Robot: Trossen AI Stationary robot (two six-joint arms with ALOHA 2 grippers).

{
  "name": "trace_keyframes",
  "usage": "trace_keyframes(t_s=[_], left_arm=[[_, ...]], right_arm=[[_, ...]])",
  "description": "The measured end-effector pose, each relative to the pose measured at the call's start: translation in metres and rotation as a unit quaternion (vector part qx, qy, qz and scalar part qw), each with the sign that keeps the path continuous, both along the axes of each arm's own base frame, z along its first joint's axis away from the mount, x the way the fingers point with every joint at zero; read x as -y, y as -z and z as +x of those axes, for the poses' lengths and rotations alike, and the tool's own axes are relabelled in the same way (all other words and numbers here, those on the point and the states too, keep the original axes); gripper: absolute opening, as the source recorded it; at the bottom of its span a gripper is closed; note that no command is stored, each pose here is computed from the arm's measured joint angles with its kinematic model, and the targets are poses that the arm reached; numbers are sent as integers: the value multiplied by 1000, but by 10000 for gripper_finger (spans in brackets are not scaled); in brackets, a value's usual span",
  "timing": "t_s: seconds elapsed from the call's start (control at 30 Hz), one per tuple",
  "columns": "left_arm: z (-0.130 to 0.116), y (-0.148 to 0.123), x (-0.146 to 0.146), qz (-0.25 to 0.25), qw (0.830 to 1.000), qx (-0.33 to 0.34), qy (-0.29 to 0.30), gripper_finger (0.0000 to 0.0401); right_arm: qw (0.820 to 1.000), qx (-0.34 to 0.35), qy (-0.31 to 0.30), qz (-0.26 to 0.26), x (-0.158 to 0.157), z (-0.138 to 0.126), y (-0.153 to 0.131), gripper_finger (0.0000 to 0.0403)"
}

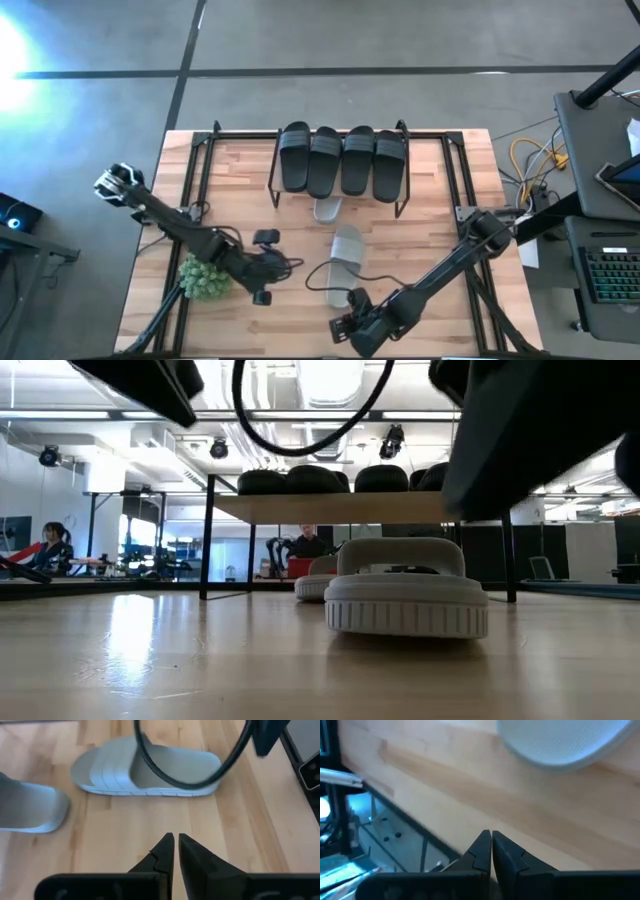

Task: Pick and place slides into the shelf
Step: Put the right gray slipper under the shelf

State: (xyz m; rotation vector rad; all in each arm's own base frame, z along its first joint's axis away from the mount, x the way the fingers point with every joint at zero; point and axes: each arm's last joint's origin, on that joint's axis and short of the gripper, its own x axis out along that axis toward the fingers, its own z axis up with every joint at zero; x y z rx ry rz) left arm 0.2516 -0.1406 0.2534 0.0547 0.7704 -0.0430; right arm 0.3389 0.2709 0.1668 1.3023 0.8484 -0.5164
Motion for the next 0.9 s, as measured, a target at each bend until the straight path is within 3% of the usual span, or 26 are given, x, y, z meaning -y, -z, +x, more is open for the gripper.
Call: trace_keyframes(t_s=[0.23,0.6,0.9], left_arm=[[-16,-14,-2,2,1000,8,7,12],[-22,-3,1,13,1000,-13,16,12],[-27,2,6,-3,1000,-17,11,12]], right_arm=[[997,-4,58,-56,11,5,17,8],[983,-81,96,-135,56,16,28,8],[950,-153,143,-233,87,5,29,8]])
